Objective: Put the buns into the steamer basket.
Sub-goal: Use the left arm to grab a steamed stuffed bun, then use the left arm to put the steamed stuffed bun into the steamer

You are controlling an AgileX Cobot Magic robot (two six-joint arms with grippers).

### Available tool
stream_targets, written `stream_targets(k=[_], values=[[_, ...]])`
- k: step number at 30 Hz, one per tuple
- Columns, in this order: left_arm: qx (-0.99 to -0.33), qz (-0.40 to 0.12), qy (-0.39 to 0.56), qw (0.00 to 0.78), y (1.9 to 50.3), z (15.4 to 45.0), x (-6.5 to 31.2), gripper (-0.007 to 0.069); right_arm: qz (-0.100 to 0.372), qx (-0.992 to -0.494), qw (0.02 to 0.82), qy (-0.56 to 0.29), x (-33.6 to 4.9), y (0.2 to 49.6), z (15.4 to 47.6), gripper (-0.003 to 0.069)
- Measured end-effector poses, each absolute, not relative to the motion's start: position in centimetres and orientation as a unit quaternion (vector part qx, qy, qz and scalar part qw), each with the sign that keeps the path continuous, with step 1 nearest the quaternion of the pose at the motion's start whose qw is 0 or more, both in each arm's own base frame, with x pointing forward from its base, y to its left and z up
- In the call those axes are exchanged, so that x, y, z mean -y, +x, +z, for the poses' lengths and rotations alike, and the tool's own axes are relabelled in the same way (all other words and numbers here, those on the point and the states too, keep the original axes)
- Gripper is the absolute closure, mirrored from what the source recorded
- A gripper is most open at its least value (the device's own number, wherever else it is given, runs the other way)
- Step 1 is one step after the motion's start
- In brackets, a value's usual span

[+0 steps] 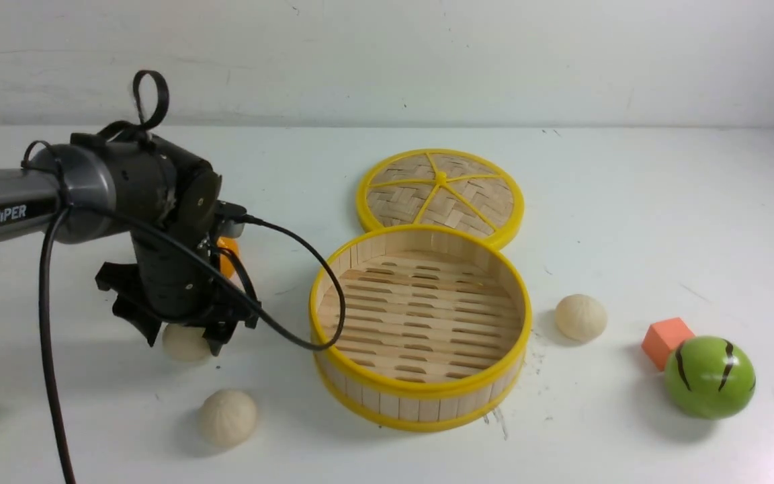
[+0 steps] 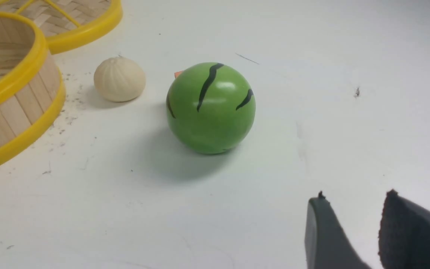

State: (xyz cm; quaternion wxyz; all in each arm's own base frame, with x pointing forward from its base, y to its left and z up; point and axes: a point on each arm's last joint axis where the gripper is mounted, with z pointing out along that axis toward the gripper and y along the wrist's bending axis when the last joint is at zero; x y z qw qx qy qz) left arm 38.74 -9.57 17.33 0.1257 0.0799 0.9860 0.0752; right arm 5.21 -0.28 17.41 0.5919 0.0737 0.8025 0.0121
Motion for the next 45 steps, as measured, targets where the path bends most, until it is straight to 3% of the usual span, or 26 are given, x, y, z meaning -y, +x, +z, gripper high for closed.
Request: stream_targets(k=[3, 4, 5, 6, 7, 8, 10, 11, 13, 14, 18, 23, 28, 33, 34, 35, 36, 41, 45], values=[[-0.986, 0.074, 0.079, 0.127, 38.8, 17.3, 9.6, 0.0244, 0.012, -0.803, 0.592, 0.074, 0.3, 5.2, 17.4, 0.0428], [-0.986, 0.074, 0.077, 0.129, 39.0, 17.8, 9.7, 0.0394, 0.012, -0.803, 0.592, 0.074, 0.3, 5.2, 17.4, 0.0428], [-0.986, 0.074, 0.075, 0.132, 39.1, 18.2, 9.7, 0.0465, 0.012, -0.803, 0.592, 0.074, 0.3, 5.2, 17.4, 0.0428], [-0.986, 0.074, 0.074, 0.131, 39.2, 18.4, 9.7, 0.0482, 0.012, -0.803, 0.592, 0.074, 0.3, 5.2, 17.4, 0.0428], [-0.985, 0.074, 0.073, 0.136, 39.3, 19.6, 10.0, 0.0576, 0.012, -0.803, 0.592, 0.074, 0.3, 5.2, 17.4, 0.0428], [-0.984, 0.074, 0.074, 0.144, 39.5, 21.0, 10.3, 0.0615, 0.012, -0.803, 0.592, 0.074, 0.3, 5.2, 17.4, 0.0428], [-0.981, 0.072, 0.081, 0.161, 39.5, 23.1, 11.1, 0.0625, 0.012, -0.803, 0.592, 0.074, 0.3, 5.2, 17.4, 0.0428], [-0.974, 0.065, 0.1, 0.192, 39.3, 26.2, 12.8, 0.0625, 0.012, -0.803, 0.592, 0.074, 0.3, 5.2, 17.4, 0.0428], [-0.964, 0.05, 0.123, 0.228, 38.8, 29.2, 15.0, 0.0625, 0.012, -0.803, 0.592, 0.074, 0.3, 5.2, 17.4, 0.0428], [-0.963, 0.049, 0.126, 0.233, 38.8, 29.5, 15.2, 0.0625, 0.012, -0.803, 0.592, 0.074, 0.3, 5.2, 17.4, 0.0428], [-0.939, -0.025, 0.177, 0.295, 36.8, 33.8, 21.4, 0.0625, 0.012, -0.803, 0.592, 0.074, 0.3, 5.2, 17.4, 0.0428], [-0.927, -0.067, 0.214, 0.302, 36.3, 32.4, 25.9, 0.0624, 0.012, -0.803, 0.592, 0.074, 0.3, 5.2, 17.4, 0.0428], [-0.94, -0.047, 0.22, 0.257, 37.6, 27.6, 27.3, 0.0582, 0.012, -0.803, 0.592, 0.074, 0.3, 5.2, 17.4, 0.0428], [-0.956, -0.027, 0.193, 0.219, 39.2, 23.2, 27.2, 0.0438, 0.012, -0.802, 0.592, 0.074, 0.3, 5.2, 17.4, 0.0428], [-0.96, -0.022, 0.184, 0.211, 39.6, 22.3, 27.0, 0.0358, 0.012, -0.802, 0.592, 0.074, 0.3, 5.2, 17.4, 0.0428], [-0.96, -0.02, 0.184, 0.21, 39.6, 22.1, 27.0, 0.0358, 0.012, -0.802, 0.592, 0.074, 0.3, 5.2, 17.4, 0.0428], [-0.962, -0.011, 0.18, 0.203, 39.9, 21.1, 27.0, 0.0276, 0.012, -0.802, 0.592, 0.074, 0.3, 5.2, 17.4, 0.0428], [-0.963, -0.004, 0.178, 0.2, 40.1, 21.1, 27.0, 0.0116, 0.012, -0.802, 0.592, 0.074, 0.3, 5.2, 17.4, 0.0428], [-0.964, -0.004, 0.169, 0.207, 40.1, 23.9, 26.8, 0.0074, 0.012, -0.802, 0.592, 0.074, 0.3, 5.2, 17.4, 0.0428]])
